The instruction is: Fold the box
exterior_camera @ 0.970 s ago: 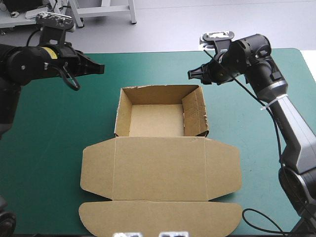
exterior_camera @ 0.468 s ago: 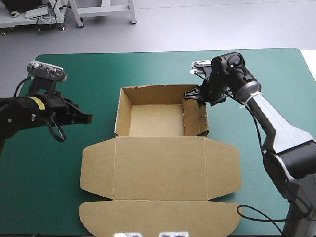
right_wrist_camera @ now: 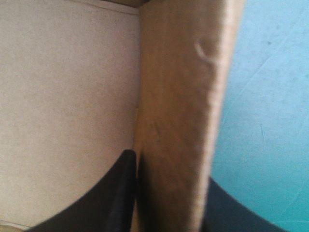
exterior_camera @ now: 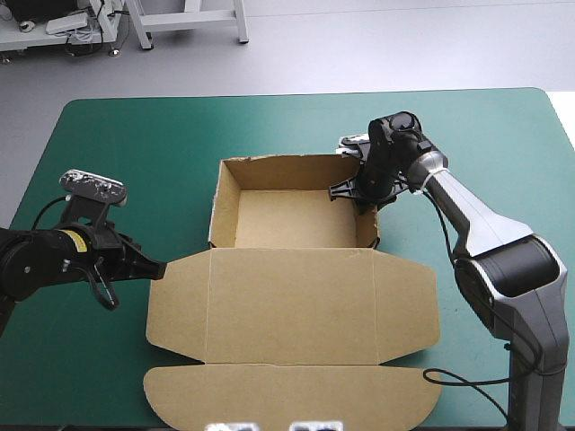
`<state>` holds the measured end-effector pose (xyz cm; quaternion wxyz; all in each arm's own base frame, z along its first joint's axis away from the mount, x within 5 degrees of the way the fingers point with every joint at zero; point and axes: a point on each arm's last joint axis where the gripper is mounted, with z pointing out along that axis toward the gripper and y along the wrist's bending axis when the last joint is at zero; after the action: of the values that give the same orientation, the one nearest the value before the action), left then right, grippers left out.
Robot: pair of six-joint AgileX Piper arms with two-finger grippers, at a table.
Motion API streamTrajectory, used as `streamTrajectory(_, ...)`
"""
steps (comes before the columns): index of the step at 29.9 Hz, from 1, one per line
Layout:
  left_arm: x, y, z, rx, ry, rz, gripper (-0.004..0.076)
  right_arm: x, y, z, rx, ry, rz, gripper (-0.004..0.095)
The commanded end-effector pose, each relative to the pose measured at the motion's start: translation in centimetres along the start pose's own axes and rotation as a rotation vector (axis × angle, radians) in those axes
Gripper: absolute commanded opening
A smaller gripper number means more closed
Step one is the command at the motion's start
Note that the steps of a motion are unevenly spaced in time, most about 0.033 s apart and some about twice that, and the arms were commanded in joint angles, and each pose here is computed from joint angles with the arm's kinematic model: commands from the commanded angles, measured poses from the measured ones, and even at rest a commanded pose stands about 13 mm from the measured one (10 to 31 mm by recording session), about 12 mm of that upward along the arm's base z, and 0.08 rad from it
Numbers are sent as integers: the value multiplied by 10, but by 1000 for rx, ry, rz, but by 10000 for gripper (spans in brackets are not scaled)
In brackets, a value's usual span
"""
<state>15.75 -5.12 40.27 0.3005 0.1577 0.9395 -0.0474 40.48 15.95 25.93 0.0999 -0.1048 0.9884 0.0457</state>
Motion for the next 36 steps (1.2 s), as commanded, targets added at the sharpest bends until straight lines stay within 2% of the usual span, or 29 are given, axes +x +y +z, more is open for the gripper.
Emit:
streamTrajectory(1,3,-2,-11,12,-65,-6,-9,1,-2,-35,17,-79,-34,19)
streamTrajectory(2,4,-2,-10,12,-66,-8,-9,1,-3,-37,19,-83,-35,-15)
streamTrajectory(6,7,-2,-13,11,-72,-28,-9,1,-11,-48,97,-115,-71,-18)
streamTrajectory(9,7,-2,-13,11,-74,-28,-9,4,-27,-68,121,-162,-42,-18)
streamTrajectory(16,8,-2,-13,11,-70,-31,-9,21,-109,-127,180,-278,136,-18)
streamTrajectory(23,8,-2,-13,11,-68,-31,-9,61,-201,-176,271,-362,358,-18)
streamTrajectory(31,9,-2,-13,11,-52,-31,-9,111,-289,-171,350,-296,622,-18)
streamTrajectory(36,10,-2,-12,11,-49,-31,-9,129,-321,-154,365,-255,706,-17)
